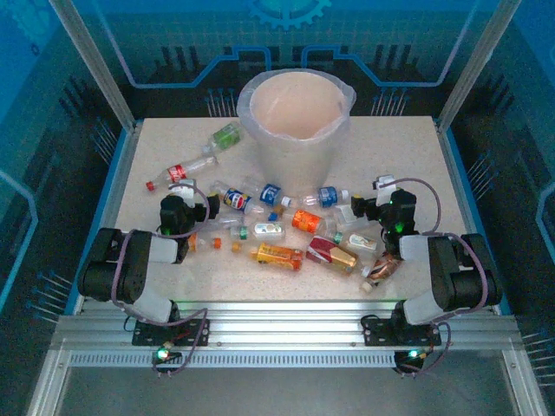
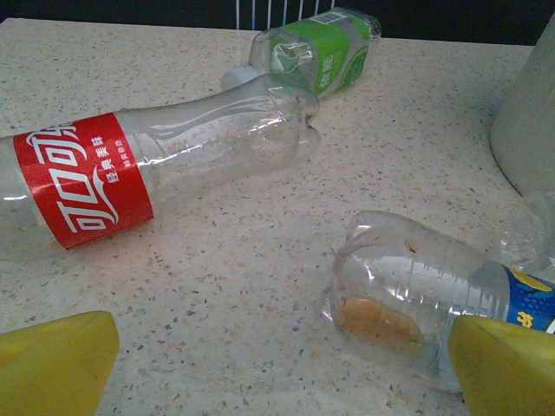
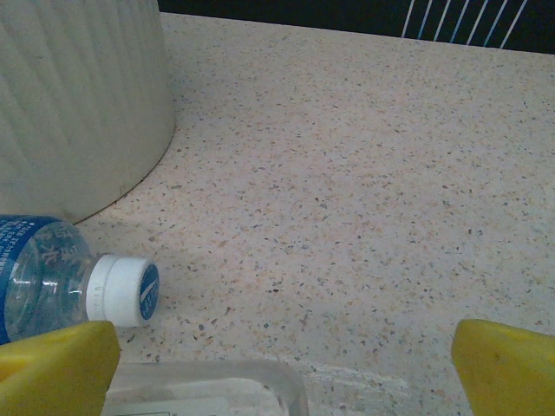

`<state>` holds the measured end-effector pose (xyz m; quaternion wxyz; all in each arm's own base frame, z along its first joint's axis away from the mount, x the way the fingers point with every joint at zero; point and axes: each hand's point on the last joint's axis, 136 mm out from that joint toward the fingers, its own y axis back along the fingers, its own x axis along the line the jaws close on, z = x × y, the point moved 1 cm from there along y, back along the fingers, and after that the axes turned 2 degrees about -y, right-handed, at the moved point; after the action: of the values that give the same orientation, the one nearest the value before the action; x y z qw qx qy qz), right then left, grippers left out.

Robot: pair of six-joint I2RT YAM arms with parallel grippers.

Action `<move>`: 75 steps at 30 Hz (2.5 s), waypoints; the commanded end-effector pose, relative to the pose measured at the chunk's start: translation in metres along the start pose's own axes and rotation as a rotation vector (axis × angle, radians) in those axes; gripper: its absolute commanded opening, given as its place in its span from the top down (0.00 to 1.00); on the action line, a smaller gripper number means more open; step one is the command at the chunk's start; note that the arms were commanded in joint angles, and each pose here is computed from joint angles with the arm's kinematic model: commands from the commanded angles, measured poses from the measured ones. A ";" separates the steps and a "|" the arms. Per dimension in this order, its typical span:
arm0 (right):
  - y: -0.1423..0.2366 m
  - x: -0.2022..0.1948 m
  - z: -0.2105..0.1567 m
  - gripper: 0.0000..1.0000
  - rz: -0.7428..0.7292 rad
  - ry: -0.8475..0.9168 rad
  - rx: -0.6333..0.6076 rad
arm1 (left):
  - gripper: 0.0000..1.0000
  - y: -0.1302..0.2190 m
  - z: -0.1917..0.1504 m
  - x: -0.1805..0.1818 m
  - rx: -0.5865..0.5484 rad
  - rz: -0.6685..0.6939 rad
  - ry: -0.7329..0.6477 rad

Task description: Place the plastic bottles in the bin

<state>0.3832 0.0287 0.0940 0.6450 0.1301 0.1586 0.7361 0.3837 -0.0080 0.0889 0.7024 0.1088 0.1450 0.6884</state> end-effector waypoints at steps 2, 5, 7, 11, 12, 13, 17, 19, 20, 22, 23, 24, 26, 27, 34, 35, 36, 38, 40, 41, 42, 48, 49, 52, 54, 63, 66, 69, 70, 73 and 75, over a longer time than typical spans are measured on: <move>-0.003 0.003 0.005 0.00 0.004 0.000 -0.009 | 0.01 -0.002 0.011 0.000 -0.025 0.006 -0.016; -0.003 0.003 0.006 0.00 0.004 0.000 -0.011 | 0.01 -0.002 0.010 0.001 -0.025 0.006 -0.016; -0.003 0.003 0.006 0.00 0.004 0.000 -0.011 | 0.01 -0.002 0.010 0.000 -0.021 0.003 -0.013; -0.003 0.003 0.006 0.00 0.004 -0.001 -0.012 | 0.01 -0.002 0.010 0.001 -0.023 0.003 -0.012; -0.003 0.003 0.006 0.00 0.004 0.001 -0.012 | 0.01 -0.002 0.011 0.001 -0.025 0.003 -0.012; -0.003 0.003 0.005 0.00 0.004 -0.001 -0.011 | 0.01 -0.001 0.010 0.001 -0.025 0.007 -0.010; -0.001 0.002 0.008 0.00 -0.002 -0.002 -0.014 | 0.01 0.001 0.010 0.002 -0.039 0.012 -0.009; 0.001 0.001 0.010 0.00 -0.005 -0.002 -0.021 | 0.01 0.005 0.014 0.004 -0.055 0.022 -0.004; 0.002 0.001 0.010 0.00 -0.008 -0.005 -0.022 | 0.01 0.006 0.015 0.004 -0.061 0.024 -0.004; 0.003 -0.001 0.012 0.00 -0.017 -0.009 -0.026 | 0.01 0.009 0.019 0.004 -0.067 0.025 -0.004; 0.004 -0.001 0.013 0.00 -0.019 -0.011 -0.027 | 0.01 0.010 0.019 0.004 -0.066 0.024 -0.004; 0.005 -0.002 0.014 0.00 -0.021 -0.012 -0.028 | 0.01 0.011 0.020 0.003 -0.067 0.021 -0.005; 0.006 -0.002 0.015 0.00 -0.023 -0.013 -0.029 | 0.01 0.012 0.022 0.003 -0.069 0.019 -0.006; 0.007 -0.002 0.016 0.00 -0.025 -0.012 -0.031 | 0.01 0.013 0.022 0.003 -0.071 0.020 -0.006; 0.024 -0.008 0.033 0.00 -0.062 -0.021 -0.043 | 0.01 0.022 0.035 0.003 -0.075 0.027 -0.001; 0.027 -0.010 0.037 0.00 -0.075 -0.022 -0.038 | 0.01 0.024 0.038 0.004 -0.072 0.031 0.000; 0.031 -0.012 0.040 0.00 -0.085 -0.020 -0.037 | 0.01 0.026 0.043 0.004 -0.070 0.033 0.001; 0.037 -0.013 0.048 0.00 -0.096 -0.019 -0.043 | 0.01 0.030 0.055 0.003 -0.086 0.032 -0.003; 0.044 -0.015 0.054 0.00 -0.110 -0.022 -0.050 | 0.01 0.034 0.074 0.001 -0.127 0.025 -0.013; 0.048 -0.017 0.057 0.00 -0.121 -0.028 -0.050 | 0.01 0.036 0.085 0.001 -0.141 0.028 -0.015; 0.052 -0.019 0.061 0.00 -0.132 -0.037 -0.053 | 0.01 0.036 0.095 0.001 -0.142 0.032 -0.017; 0.068 -0.027 0.069 0.00 -0.186 -0.090 -0.003 | 0.01 0.024 0.145 -0.001 -0.123 0.036 -0.041; 0.070 -0.028 0.069 0.00 -0.192 -0.095 0.001 | 0.01 0.021 0.152 -0.002 -0.123 0.037 -0.050; 0.076 -0.031 0.073 0.00 -0.211 -0.108 0.010 | 0.01 0.001 0.166 0.002 -0.093 0.051 -0.066; 0.080 -0.033 0.075 0.00 -0.228 -0.120 0.020 | 0.01 -0.018 0.172 0.008 -0.044 0.058 -0.043; 0.095 -0.044 0.075 0.00 -0.306 -0.193 0.096 | 0.01 -0.102 0.183 0.022 0.166 -0.023 0.055; 0.099 -0.046 0.074 0.00 -0.326 -0.222 0.121 | 0.01 -0.125 0.183 0.024 0.210 -0.033 0.062; 0.101 -0.046 0.074 0.00 -0.327 -0.249 0.132 | 0.01 -0.147 0.179 0.025 0.258 -0.043 0.047; 0.101 -0.045 0.074 0.00 -0.326 -0.257 0.134 | 0.01 -0.153 0.178 0.024 0.267 -0.052 0.038; 0.102 -0.044 0.072 0.00 -0.320 -0.275 0.138 | 0.01 -0.171 0.175 0.021 0.298 -0.090 0.011; 0.103 -0.044 0.071 0.00 -0.329 -0.287 0.139 | 0.01 -0.183 0.169 0.017 0.327 -0.121 -0.009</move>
<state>0.3274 -0.0214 0.1906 0.7534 0.2427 0.1513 0.5921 0.6143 0.0189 0.1989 0.7025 0.1828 0.2348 0.6465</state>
